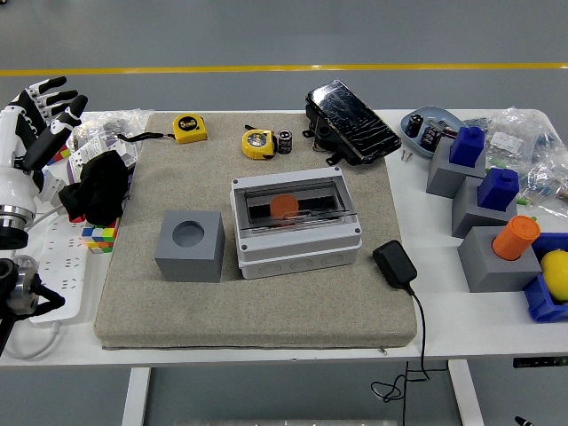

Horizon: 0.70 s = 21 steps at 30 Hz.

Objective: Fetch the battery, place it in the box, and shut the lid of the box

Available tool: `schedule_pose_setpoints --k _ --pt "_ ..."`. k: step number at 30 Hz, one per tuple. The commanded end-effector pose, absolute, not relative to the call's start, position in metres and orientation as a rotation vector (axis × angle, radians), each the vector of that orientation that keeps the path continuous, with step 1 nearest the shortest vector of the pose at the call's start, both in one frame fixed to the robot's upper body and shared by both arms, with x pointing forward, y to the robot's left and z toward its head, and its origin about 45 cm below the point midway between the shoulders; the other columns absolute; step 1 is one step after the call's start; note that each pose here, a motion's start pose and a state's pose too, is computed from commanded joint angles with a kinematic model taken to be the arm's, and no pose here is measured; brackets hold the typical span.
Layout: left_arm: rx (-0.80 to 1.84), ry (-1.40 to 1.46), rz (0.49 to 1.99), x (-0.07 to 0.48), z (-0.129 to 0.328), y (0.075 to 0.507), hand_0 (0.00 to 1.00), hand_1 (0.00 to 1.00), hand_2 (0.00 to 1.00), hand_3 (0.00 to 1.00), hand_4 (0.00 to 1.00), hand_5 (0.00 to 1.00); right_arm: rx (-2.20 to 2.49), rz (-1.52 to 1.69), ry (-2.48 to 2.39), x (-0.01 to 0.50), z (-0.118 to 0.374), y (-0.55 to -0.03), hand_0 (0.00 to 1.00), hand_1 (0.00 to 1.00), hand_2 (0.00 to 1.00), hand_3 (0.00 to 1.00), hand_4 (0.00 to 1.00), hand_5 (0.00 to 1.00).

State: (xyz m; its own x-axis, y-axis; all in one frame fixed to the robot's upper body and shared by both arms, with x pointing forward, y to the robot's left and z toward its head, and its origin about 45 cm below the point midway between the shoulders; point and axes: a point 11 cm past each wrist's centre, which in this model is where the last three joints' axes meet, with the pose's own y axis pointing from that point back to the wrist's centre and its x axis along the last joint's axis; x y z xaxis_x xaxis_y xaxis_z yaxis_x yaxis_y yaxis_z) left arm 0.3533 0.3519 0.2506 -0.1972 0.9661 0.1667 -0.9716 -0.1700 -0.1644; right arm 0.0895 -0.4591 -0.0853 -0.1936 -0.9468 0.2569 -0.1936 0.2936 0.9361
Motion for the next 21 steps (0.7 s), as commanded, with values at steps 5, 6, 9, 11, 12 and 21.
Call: schedule_pose_setpoints --k 5,6,9,11,12,21 --pt "0.033 -0.27 1.745 0.3533 0.2503 0.3509 0.503 0.664 0.681 0.729 0.998 0.533 1.066 -1.0 -1.617 0.0898 -0.0854 -0.4588 0.648 0.678 0.693 0.639 0.993 0.556" --pt "0.034 -0.27 1.744 0.3532 0.2501 0.3508 0.503 0.664 0.681 0.729 0.998 0.533 1.067 -1.001 -1.617 0.0898 -0.0855 -0.4585 0.648 0.678 0.693 0.639 0.993 0.556" --pt "0.039 -0.27 1.743 0.3532 0.2496 0.3506 0.503 0.664 0.681 0.729 0.998 0.533 1.066 -1.003 -1.617 0.0895 -0.0857 -0.4582 0.648 0.678 0.693 0.639 0.993 0.556" --pt "0.039 -0.271 1.742 0.3531 0.2496 0.3504 0.5 0.661 0.679 0.729 0.998 0.529 1.066 -1.003 -1.617 0.0892 -0.0857 -0.4582 0.648 0.678 0.693 0.639 0.993 0.556" --pt "0.039 -0.272 1.742 0.3531 0.2496 0.3503 0.5 0.661 0.679 0.729 0.998 0.529 1.065 -1.003 -1.617 0.089 -0.0857 -0.4584 0.648 0.678 0.693 0.639 0.993 0.556" --pt "0.04 -0.27 1.738 0.3527 0.2489 0.3491 0.5 0.661 0.678 0.728 0.998 0.529 1.064 -1.0 -1.619 0.0889 -0.0857 -0.4585 0.648 0.676 0.693 0.641 0.993 0.557"
